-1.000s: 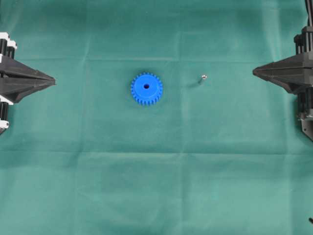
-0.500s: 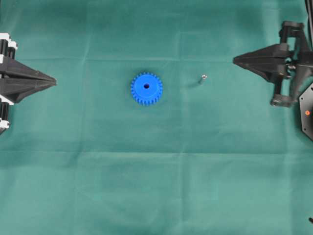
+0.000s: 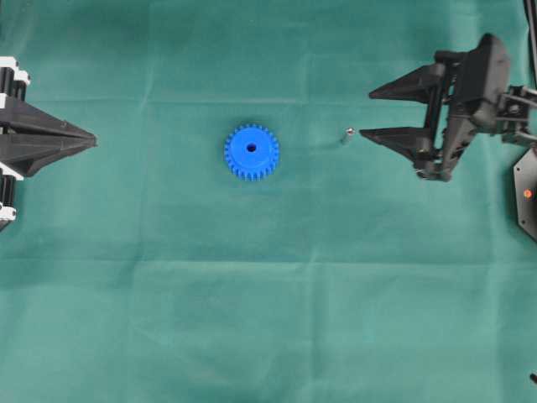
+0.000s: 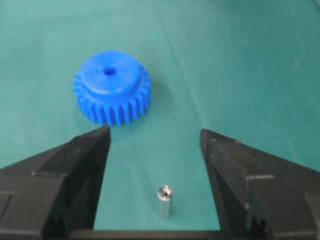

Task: Insert the shaft placed at a random location into the center hole of the medium gear at another random location.
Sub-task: 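Move the right gripper open toward the silver shaft, then lower the right gripper over the shaft and close on it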

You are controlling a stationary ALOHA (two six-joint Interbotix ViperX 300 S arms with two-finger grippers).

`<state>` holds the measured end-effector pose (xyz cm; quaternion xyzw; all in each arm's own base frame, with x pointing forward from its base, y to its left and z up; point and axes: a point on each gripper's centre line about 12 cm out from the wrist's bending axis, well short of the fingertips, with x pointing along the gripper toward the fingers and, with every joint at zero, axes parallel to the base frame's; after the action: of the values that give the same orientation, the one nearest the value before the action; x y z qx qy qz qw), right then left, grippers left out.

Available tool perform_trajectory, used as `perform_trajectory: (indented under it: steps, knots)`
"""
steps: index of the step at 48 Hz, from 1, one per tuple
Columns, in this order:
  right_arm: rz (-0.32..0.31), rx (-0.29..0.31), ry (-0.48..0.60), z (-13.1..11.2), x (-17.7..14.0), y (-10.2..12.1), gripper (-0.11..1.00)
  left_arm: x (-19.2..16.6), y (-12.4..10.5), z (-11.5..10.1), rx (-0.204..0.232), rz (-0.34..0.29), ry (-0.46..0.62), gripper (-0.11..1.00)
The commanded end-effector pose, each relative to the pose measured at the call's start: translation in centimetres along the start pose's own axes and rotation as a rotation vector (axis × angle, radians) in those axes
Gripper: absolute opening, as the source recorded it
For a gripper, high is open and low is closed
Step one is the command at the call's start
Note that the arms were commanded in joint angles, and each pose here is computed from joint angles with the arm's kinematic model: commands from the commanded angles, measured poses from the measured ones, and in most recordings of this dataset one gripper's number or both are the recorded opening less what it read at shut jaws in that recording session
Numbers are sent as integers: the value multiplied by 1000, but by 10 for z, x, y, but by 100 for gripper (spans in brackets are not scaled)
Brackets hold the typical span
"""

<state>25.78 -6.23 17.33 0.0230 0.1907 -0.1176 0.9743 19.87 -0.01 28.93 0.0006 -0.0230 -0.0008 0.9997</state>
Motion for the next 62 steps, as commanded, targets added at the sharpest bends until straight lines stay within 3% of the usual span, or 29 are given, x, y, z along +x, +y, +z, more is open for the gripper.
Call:
perform_trajectory:
  steps: [1, 22, 45, 51, 62]
  knots:
    - [-14, 2, -18, 1, 11, -3, 73, 3, 0, 8, 0, 0, -18, 0]
    - [-52, 44, 94, -51, 46, -8, 73, 3, 0, 7, 0, 0, -12, 0]
    - [-57, 42, 60, -54, 52, -9, 66, 3, 0, 5, 0, 0, 0, 0]
    - [-54, 40, 65, -56, 52, -8, 57, 3, 0, 5, 0, 0, 2, 0]
    - [-36, 28, 68, -57, 51, -3, 14, 3, 0, 4, 1, -1, 6, 0]
